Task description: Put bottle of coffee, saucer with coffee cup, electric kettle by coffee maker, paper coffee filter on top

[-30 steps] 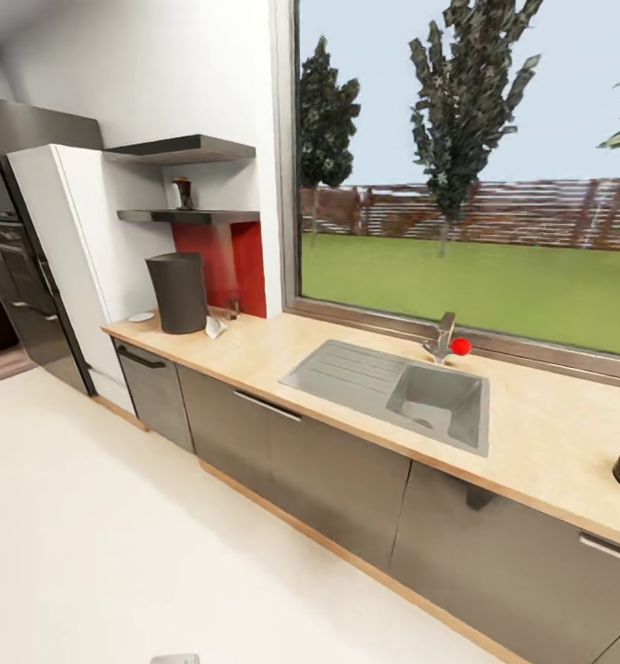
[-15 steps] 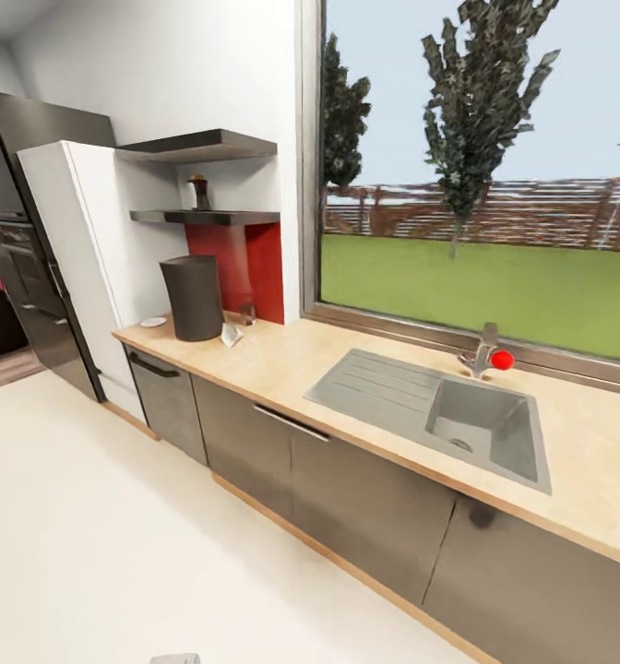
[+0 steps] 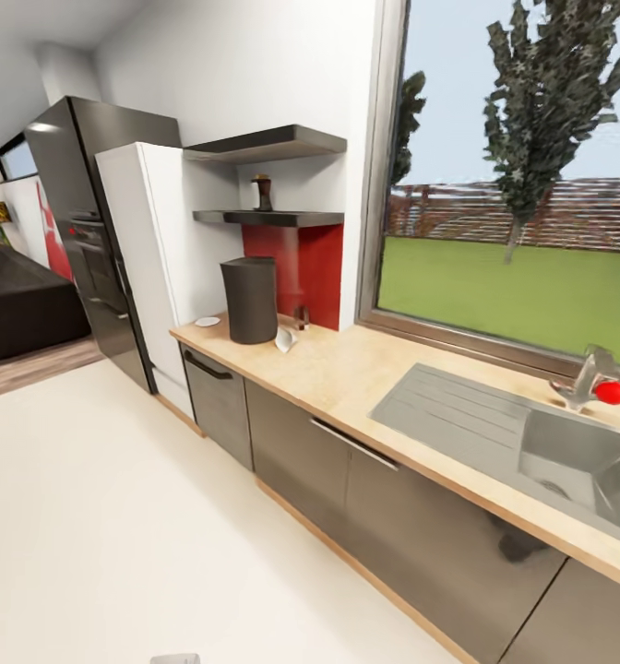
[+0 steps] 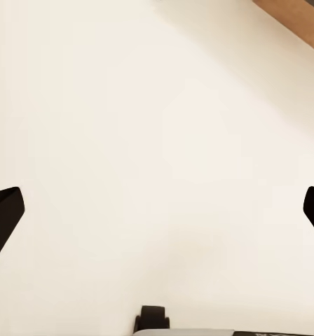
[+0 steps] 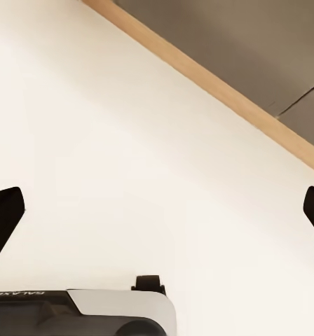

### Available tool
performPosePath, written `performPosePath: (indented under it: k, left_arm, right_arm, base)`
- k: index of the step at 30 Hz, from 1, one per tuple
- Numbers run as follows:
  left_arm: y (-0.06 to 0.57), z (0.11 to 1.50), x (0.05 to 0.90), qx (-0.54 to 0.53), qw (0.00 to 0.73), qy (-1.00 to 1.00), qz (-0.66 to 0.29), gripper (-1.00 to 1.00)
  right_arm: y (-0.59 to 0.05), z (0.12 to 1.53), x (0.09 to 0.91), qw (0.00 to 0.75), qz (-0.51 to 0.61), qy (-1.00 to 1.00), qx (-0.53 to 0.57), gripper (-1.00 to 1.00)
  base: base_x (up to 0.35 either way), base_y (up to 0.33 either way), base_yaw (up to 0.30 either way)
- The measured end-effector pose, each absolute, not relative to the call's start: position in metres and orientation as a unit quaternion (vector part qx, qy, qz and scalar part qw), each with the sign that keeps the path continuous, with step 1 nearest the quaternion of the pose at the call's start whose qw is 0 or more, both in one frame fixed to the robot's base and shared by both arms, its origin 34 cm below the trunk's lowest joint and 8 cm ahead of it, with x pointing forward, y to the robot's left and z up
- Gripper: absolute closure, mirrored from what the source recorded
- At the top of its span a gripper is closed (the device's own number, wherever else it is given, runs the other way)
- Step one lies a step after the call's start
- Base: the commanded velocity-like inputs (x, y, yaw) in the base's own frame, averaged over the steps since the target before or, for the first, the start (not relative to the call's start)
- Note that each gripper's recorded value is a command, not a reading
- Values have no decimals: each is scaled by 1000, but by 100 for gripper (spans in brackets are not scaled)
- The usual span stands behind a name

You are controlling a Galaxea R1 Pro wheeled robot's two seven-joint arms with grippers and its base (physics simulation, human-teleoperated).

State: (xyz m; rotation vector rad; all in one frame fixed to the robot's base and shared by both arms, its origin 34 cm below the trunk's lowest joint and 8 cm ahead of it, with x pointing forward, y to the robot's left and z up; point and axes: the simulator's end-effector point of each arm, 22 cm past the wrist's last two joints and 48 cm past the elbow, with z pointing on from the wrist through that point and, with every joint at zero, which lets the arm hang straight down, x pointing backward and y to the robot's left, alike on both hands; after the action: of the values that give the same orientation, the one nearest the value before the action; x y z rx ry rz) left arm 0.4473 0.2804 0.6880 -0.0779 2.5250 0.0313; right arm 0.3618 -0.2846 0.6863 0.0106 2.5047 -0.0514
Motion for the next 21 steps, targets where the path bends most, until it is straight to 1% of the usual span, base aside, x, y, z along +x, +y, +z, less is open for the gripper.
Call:
performPosePath:
  k: [3, 5, 21]
  left_arm:
    - [280, 688, 447, -29, 303, 953, 12, -100]
    - [280, 688, 447, -29, 303, 953, 12, -100]
    - [280, 688, 447, -29, 303, 953, 12, -100]
  right_arm:
    - [-285, 686, 362, 313, -19, 950, 4, -100]
    - [-285, 686, 362, 313, -20, 950, 4, -100]
    - [-285, 686, 362, 313, -20, 950, 5, -100]
  base:
    - [235, 263, 227]
    - [235, 263, 72]
    - [240, 254, 5]
